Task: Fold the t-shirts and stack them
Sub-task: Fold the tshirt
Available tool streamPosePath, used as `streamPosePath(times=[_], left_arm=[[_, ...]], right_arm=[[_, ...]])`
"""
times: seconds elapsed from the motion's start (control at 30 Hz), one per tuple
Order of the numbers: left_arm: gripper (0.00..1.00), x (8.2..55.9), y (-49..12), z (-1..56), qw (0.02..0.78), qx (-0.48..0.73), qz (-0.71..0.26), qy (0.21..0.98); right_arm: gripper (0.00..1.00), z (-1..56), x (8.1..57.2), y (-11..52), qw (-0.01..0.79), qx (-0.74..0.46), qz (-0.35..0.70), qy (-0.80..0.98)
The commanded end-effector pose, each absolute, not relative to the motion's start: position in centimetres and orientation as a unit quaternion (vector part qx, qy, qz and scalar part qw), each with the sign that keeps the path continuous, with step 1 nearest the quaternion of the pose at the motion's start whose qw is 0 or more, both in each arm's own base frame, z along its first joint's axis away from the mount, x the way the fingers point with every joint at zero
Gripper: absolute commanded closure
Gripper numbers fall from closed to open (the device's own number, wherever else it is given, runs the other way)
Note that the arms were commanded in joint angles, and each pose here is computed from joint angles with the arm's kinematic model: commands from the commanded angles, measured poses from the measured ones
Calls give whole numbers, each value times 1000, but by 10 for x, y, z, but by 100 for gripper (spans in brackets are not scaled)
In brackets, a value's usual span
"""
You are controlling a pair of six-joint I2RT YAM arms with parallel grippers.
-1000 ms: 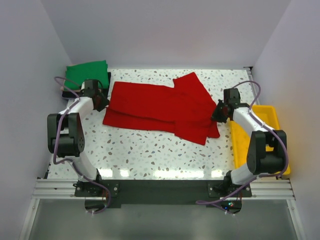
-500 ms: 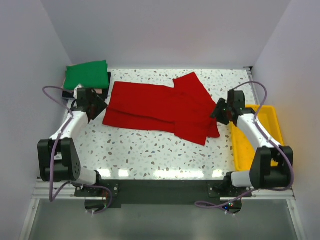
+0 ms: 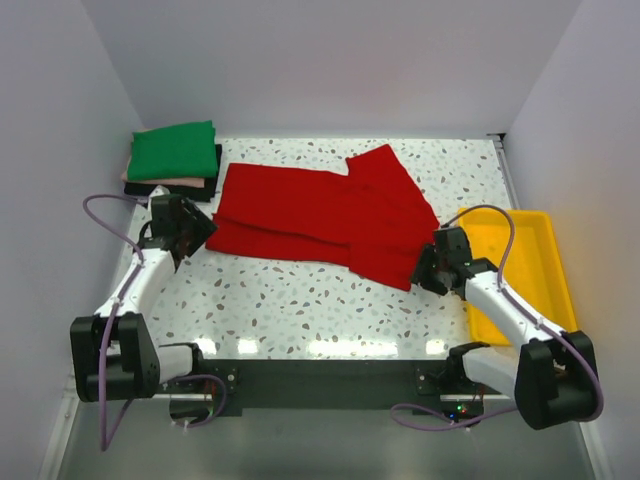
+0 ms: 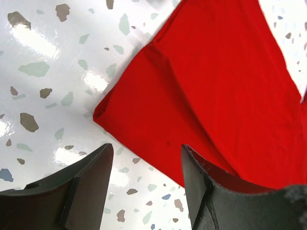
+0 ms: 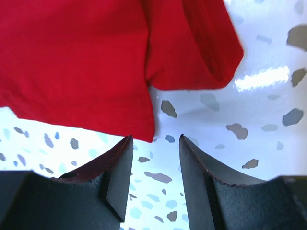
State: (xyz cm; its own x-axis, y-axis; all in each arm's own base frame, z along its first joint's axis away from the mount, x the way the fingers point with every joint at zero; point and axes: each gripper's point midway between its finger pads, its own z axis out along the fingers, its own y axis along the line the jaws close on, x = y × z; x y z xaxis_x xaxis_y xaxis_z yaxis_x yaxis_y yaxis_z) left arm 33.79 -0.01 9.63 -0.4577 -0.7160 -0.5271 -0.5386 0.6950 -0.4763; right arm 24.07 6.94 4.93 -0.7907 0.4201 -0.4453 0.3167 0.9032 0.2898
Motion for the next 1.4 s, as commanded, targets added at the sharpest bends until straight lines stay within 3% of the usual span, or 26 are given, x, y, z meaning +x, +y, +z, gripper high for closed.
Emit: streamPosePath(times=[0.0,0.2,0.37,0.47,0.6,0.87,1.03,1.37], left_arm=[[37,342,-4,120,398,-348,-146,836],[37,341,-8,127,405,-333,-157,837],[37,340,-11,127,405,-326,-161,839],[37,342,-11,128,408,-326,-162,837],[37,344,-10,123,403,-332,-159,838],[39,377,-10,107,380,-356,-169,837],[41,399,-9,88,357,-362,-165,845],[42,430,-6,73,339,-364,-156,854]], right_arm=[[53,41,243,72,267,213,86,936],[56,23,246,83,257,213,92,938],[73,23,253,89,260,213,105,936],[90,34,262,100,266,210,130,932],[98,60,282,110,280,203,152,926],[100,121,358,134,308,189,178,915],[100,121,405,146,293,188,189,918],[100,124,451,136,297,223,222,902]])
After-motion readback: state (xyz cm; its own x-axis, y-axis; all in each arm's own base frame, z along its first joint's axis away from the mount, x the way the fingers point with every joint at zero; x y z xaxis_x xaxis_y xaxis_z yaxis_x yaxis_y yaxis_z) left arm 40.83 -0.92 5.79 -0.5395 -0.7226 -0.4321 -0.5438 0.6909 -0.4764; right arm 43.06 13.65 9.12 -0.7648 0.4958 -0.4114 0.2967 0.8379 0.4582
